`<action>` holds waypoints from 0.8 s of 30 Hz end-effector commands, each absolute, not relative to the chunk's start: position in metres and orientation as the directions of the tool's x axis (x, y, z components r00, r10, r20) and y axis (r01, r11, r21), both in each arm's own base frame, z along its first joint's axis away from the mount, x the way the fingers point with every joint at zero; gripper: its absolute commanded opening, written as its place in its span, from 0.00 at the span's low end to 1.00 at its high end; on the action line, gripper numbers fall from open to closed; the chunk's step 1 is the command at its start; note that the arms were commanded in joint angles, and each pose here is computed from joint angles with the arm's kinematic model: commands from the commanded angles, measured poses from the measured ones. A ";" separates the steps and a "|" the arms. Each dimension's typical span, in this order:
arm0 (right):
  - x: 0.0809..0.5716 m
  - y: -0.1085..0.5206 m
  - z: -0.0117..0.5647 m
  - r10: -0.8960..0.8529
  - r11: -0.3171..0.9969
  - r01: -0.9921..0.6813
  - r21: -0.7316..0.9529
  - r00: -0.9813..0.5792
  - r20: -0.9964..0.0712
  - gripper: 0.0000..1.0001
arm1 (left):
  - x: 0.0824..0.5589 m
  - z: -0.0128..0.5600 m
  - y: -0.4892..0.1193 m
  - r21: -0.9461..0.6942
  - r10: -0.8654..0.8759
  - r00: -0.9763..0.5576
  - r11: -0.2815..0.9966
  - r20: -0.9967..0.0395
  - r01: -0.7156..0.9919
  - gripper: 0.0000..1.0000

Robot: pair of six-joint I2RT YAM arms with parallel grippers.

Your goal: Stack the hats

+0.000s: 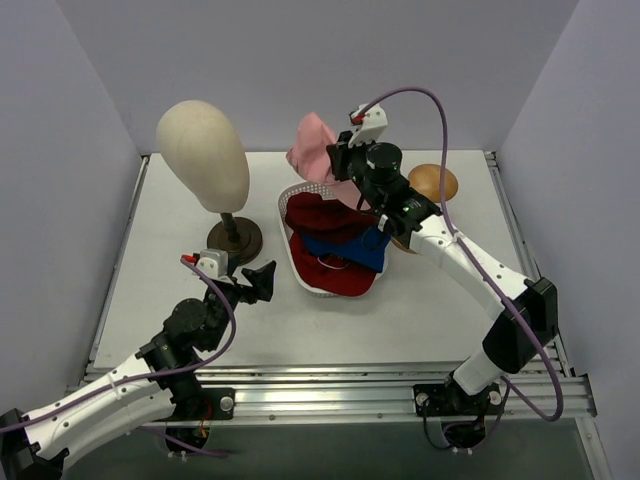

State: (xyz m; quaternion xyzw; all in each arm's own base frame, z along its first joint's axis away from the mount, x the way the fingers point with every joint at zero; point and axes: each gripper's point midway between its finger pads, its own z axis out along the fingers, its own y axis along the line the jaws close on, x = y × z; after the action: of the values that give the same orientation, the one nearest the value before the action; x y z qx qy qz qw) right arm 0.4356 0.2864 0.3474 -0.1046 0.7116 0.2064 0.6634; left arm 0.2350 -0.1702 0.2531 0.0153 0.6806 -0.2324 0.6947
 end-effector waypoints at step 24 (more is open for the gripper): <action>0.422 0.070 0.427 -0.076 0.950 0.309 -0.051 0.070 -0.995 0.02 | 0.236 0.267 -0.170 -0.322 -0.344 0.001 0.880 -0.939 0.349 0.94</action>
State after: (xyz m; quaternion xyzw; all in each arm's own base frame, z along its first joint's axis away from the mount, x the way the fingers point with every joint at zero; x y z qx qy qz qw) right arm 0.4249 0.1152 0.4167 0.0282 0.6885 -0.0781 0.7205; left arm 0.2353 -0.1705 0.2522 0.0158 0.6816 -0.2312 0.6940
